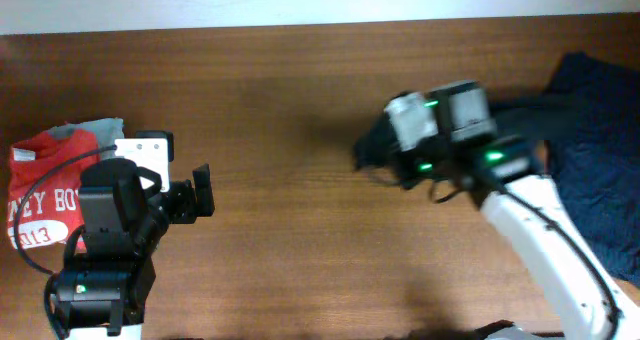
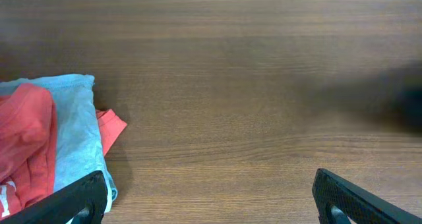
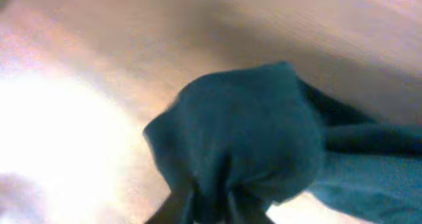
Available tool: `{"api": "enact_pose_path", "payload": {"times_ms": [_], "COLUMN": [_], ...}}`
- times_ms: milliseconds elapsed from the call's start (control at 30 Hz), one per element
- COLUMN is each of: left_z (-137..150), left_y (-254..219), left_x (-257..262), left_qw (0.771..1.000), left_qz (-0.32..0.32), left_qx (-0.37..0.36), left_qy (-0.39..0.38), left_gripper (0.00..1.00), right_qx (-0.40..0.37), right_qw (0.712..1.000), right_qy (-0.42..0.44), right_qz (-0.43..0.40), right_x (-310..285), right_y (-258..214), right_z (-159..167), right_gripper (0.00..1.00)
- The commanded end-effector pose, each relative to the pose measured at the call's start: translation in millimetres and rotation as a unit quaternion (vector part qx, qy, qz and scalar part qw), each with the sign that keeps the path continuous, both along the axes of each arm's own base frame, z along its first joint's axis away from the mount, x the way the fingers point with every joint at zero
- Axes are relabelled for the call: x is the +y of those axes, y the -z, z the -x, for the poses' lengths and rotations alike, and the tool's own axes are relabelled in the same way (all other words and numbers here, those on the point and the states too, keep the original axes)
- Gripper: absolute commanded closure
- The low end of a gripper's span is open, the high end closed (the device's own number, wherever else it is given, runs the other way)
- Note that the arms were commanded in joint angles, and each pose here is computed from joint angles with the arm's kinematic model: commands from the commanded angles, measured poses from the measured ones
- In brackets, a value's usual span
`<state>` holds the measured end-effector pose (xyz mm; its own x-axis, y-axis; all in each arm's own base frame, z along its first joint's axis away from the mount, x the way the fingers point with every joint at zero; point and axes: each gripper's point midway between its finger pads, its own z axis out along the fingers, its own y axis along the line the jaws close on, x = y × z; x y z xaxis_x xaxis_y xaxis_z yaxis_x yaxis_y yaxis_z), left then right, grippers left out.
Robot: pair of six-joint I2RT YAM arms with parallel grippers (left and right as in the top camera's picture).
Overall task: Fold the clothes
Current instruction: 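Pull the dark shirt left onto the table center with the right gripper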
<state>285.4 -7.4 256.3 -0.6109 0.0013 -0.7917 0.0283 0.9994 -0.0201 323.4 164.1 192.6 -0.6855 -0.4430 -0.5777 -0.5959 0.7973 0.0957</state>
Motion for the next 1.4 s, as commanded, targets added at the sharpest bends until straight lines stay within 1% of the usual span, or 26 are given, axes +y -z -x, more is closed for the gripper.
{"api": "enact_pose_path", "payload": {"times_ms": [0,67,100,133,167,267,367,433,467,533,667,700,1000,1133,1167,1267,1367], "left_z": [-0.9,-0.9,-1.0,-1.3,-1.4,-2.5,-3.5,-3.8,-4.0,-4.6,-6.9,-7.9,-9.5,-9.2,-9.0,-8.3,-7.1], "left_y": [-8.9,-9.0,-9.1,-9.3,-9.5,-11.1,-12.6,-12.7,-12.3,-11.2,-7.1,-5.0,-1.9,-1.9,-2.1,-2.5,-1.7], "left_x": [-2.7,-2.7,-2.7,-2.7,-2.7,-2.7,-2.8,-2.7,-2.7,-2.8,-2.9,-2.9,-2.9,-4.7,-9.0,-16.9,-19.8], "left_qw": [1.0,1.0,1.0,1.0,1.0,1.0,1.0,1.0,1.0,1.0,1.0,1.0,1.0,1.0,1.0,0.999,0.998], "left_qz": [0.007,0.007,0.007,0.007,0.007,0.007,0.007,0.007,0.007,0.007,0.007,0.007,0.007,0.011,0.018,0.032,0.037], "left_qx": [-0.01,-0.01,-0.011,-0.011,-0.012,-0.016,-0.019,-0.02,-0.019,-0.017,-0.009,-0.006,0.0,0.001,0.0,0.001,0.004], "left_qy": [0.003,0.003,0.003,0.003,0.003,0.003,0.003,0.003,0.003,0.003,0.003,0.003,0.003,0.007,0.017,0.035,0.042], "left_gripper": [0.01,0.01,0.01,0.01,0.01,0.01,0.01,0.01,0.01,0.01,0.01,0.01,0.01,0.01,0.01,0.01,0.01], "right_qx": [-0.024,-0.036,-0.042,-0.053,-0.059,-0.071,-0.074,-0.073,-0.071,-0.072,-0.081,-0.082,-0.056,-0.045,-0.042,-0.038,-0.034], "right_qw": [0.997,0.996,0.995,0.992,0.989,0.983,0.98,0.979,0.98,0.98,0.979,0.979,0.976,0.971,0.966,0.954,0.941], "right_qy": [-0.036,-0.027,0.004,0.063,0.093,0.145,0.165,0.168,0.168,0.168,0.169,0.168,0.202,0.232,0.252,0.295,0.337], "right_qz": [0.064,0.082,0.09,0.099,0.101,0.091,0.084,0.084,0.085,0.085,0.078,0.077,0.062,0.044,0.038,0.031,0.027], "right_x": [19.4,20.8,15.2,-0.1,-9.3,-31.9,-49.3,-57.4,-61.9,-66.6,-72.2,-73.3,-77.4,-79.8,-86.4,-106.6,-132.2], "right_y": [16.1,18.0,16.6,10.5,6.1,-10.0,-25.1,-33.6,-39.8,-46.4,-58.2,-60.5,-56.8,-57.1,-58.3,-60.4,-61.9], "right_z": [-2.8,-7.0,-12.8,-22.0,-26.0,-29.3,-20.3,-7.2,5.1,16.7,30.3,34.4,44.5,45.9,46.5,46.7,46.9], "right_gripper": [0.57,0.56,0.56,0.55,0.55,0.54,0.53,0.52,0.5,0.49,0.42,0.42,0.4,0.36,0.33,0.31,0.26]}}
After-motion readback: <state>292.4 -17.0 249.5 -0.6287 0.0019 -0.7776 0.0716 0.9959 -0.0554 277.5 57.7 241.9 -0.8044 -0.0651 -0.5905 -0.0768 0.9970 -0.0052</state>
